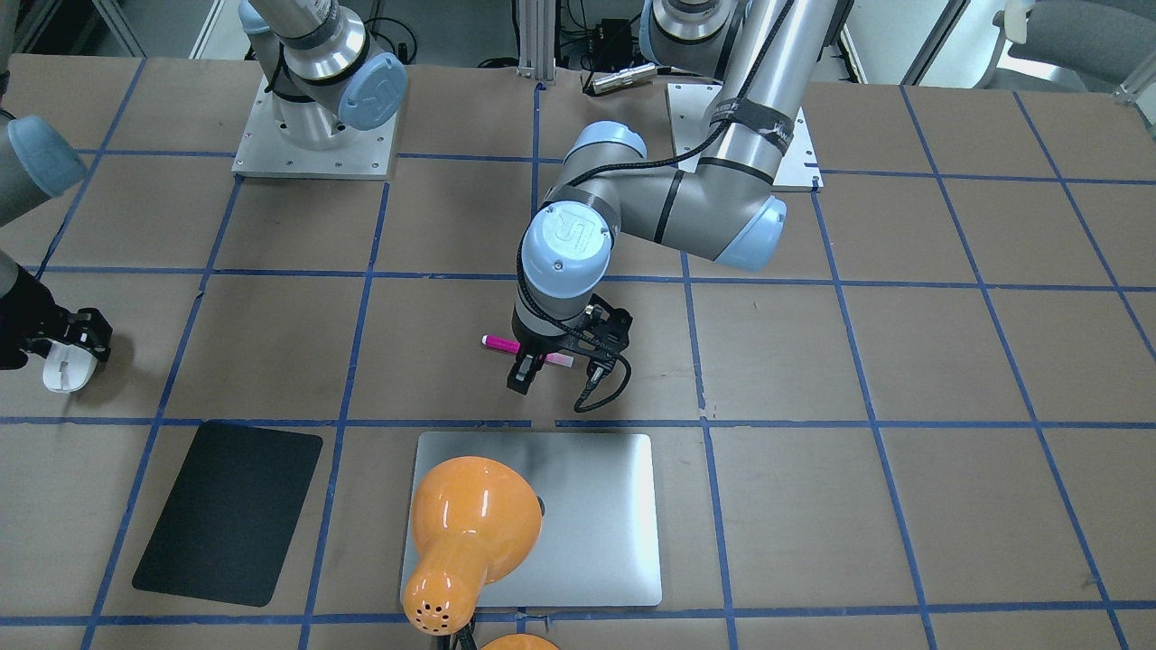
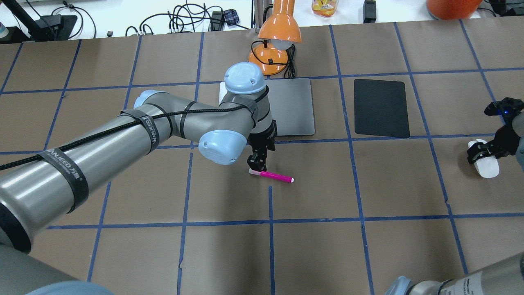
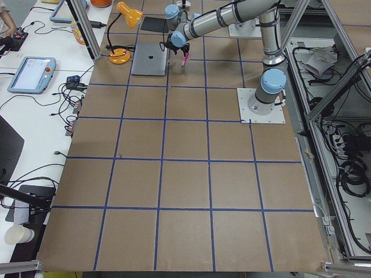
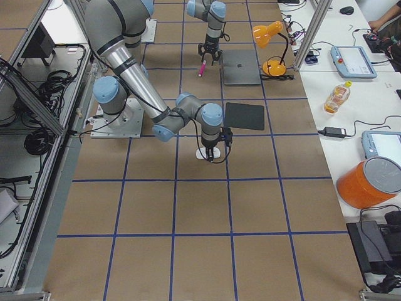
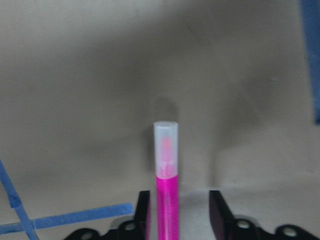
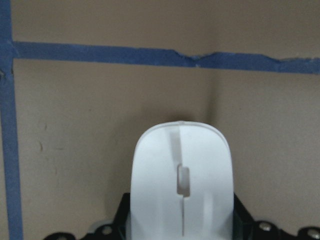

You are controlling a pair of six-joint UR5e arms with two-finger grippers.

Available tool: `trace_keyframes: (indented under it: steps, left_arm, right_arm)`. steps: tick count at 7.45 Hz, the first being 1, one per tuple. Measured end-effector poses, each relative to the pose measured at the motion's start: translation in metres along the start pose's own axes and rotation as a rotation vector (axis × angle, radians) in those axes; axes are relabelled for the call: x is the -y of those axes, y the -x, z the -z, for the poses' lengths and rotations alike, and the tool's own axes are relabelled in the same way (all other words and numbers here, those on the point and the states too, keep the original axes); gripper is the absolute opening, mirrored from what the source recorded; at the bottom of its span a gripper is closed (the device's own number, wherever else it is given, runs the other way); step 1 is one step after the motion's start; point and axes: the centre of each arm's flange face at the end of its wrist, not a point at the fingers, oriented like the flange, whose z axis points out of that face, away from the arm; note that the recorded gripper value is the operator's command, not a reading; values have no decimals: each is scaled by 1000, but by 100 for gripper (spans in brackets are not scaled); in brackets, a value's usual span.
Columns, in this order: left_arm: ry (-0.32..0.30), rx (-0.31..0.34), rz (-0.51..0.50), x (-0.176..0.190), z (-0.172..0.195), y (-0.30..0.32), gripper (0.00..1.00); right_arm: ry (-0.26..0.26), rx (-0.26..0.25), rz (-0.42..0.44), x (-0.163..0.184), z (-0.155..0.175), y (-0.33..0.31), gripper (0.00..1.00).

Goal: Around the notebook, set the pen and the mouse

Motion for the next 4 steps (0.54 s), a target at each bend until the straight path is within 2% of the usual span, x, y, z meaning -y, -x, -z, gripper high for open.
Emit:
trace_keyframes:
  steps: [2,4]
  left_arm:
    - [-11,-47,-250,23,73,1,100]
    - [-25,-53,-585,53,137,23,100]
  right_arm:
    - [-40,-20,-16,24,20,10,37]
    - [-83,-35,-37,65,38,57,37]
